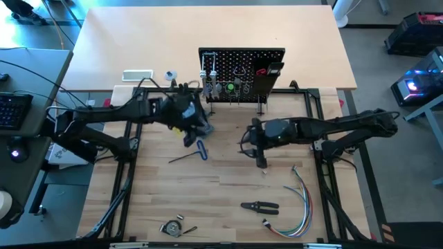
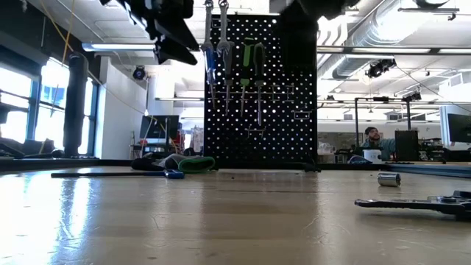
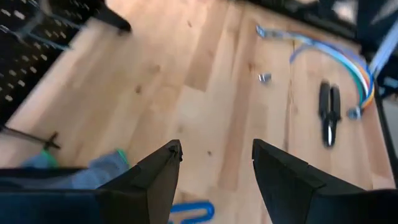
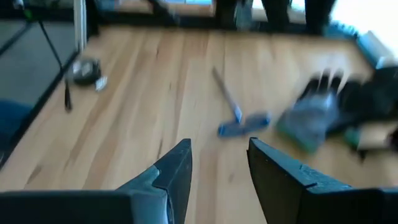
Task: Hang tools onto peg board
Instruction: Put the silver socket into the black bin on the pegboard
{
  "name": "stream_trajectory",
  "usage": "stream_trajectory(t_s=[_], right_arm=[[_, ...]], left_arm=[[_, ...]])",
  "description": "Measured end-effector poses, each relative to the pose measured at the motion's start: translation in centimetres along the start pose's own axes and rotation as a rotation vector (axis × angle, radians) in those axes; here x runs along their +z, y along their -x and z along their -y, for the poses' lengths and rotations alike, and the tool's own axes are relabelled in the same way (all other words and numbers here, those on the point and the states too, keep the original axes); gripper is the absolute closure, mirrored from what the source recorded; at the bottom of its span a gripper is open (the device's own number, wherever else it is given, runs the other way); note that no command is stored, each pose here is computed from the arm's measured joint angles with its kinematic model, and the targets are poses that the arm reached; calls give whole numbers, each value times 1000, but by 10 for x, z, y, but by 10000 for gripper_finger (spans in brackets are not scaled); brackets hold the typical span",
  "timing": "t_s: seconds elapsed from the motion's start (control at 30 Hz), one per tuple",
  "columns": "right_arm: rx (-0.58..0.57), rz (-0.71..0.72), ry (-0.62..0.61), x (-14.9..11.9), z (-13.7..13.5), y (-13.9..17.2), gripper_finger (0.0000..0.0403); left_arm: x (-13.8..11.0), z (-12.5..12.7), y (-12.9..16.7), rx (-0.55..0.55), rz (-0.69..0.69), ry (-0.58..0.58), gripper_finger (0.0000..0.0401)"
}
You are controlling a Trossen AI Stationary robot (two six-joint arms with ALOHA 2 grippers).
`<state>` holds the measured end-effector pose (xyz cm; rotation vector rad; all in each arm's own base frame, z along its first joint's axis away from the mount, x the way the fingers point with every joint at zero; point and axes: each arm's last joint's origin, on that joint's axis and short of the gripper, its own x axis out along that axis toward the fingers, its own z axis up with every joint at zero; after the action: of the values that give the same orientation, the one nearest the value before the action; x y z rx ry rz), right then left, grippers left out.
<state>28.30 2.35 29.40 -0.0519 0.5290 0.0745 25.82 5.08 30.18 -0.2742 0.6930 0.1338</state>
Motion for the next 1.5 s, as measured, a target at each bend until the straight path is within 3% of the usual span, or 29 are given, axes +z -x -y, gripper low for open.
stream_trajectory(t_s=[0.23, 0.37, 0.63, 0.77, 1.13, 1.5], right_arm=[[40, -234, -89, -22, -19, 3, 251], [7, -353, -104, -35, -33, 2, 251], [-27, -658, 4, -72, -63, -18, 251], [-2, -767, 117, -91, -72, -40, 251], [43, -975, 298, -126, -62, -74, 251], [57, -1013, 332, -129, -54, -77, 267]], left_arm=[[-32, 34, -21, -31, -30, -88, 208], [-61, 46, -39, -49, -2, -123, 208], [-114, 54, -61, -132, 217, -125, 208], [-134, 52, -70, -112, 282, -89, 208], [-155, 50, -99, -94, 251, -27, 208], [-164, 50, -121, -113, 279, -23, 208]])
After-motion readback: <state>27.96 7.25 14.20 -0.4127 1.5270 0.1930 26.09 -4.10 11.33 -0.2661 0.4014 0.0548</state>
